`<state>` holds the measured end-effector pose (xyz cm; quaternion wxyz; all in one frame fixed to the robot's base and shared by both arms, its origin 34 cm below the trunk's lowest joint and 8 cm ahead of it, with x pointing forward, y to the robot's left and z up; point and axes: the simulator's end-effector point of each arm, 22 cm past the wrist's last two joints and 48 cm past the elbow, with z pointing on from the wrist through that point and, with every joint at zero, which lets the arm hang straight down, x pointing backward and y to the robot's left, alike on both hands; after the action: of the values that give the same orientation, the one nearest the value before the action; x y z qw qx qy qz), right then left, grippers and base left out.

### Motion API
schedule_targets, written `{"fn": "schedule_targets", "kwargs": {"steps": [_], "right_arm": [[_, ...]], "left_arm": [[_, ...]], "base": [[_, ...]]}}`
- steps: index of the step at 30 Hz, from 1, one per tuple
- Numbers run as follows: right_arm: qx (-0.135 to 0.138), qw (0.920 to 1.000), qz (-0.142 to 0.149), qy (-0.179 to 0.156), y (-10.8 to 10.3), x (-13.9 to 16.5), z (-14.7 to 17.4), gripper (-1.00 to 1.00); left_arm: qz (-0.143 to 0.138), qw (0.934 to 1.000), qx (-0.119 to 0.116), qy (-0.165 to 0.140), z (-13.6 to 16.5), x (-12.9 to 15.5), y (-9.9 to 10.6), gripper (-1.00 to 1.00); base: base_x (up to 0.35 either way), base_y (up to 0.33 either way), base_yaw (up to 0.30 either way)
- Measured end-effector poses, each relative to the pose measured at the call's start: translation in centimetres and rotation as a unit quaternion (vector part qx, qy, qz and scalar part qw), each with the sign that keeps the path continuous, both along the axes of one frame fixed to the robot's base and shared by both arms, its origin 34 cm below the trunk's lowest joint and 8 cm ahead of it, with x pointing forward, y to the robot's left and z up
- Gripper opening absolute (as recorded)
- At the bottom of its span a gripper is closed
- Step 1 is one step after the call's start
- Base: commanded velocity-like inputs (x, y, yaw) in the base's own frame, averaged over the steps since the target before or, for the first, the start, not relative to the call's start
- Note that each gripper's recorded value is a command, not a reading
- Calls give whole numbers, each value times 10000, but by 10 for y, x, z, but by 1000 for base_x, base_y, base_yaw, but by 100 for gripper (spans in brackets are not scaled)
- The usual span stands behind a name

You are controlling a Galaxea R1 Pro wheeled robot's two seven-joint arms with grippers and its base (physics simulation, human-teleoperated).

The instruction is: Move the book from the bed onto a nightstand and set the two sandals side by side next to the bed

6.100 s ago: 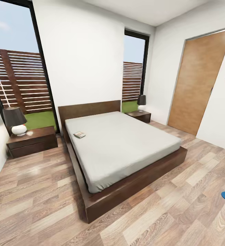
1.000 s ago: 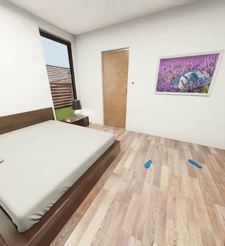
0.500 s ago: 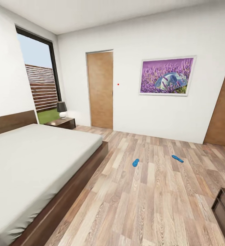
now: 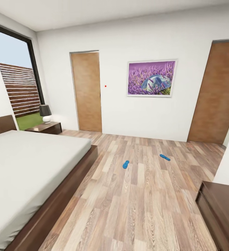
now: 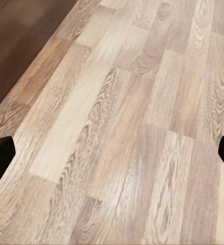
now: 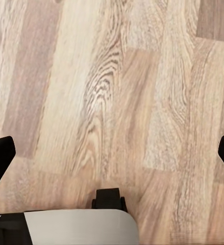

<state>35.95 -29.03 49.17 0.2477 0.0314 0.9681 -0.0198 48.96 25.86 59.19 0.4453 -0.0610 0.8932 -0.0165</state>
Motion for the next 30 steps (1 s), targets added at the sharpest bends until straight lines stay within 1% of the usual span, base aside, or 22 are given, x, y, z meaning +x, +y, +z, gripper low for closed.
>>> {"fn": "schedule_targets", "kwargs": {"steps": [24,30], "right_arm": [[-1,10000,7,71,0,-5,-3,100],[-5,10000,27,77,1,-5,-3,100]], "left_arm": [[-1,10000,1,71,-5,-3,0,100],[0,10000,2,79,-5,-4,0,100]], "base": [[0,0,-281],[0,0,-125]]}}
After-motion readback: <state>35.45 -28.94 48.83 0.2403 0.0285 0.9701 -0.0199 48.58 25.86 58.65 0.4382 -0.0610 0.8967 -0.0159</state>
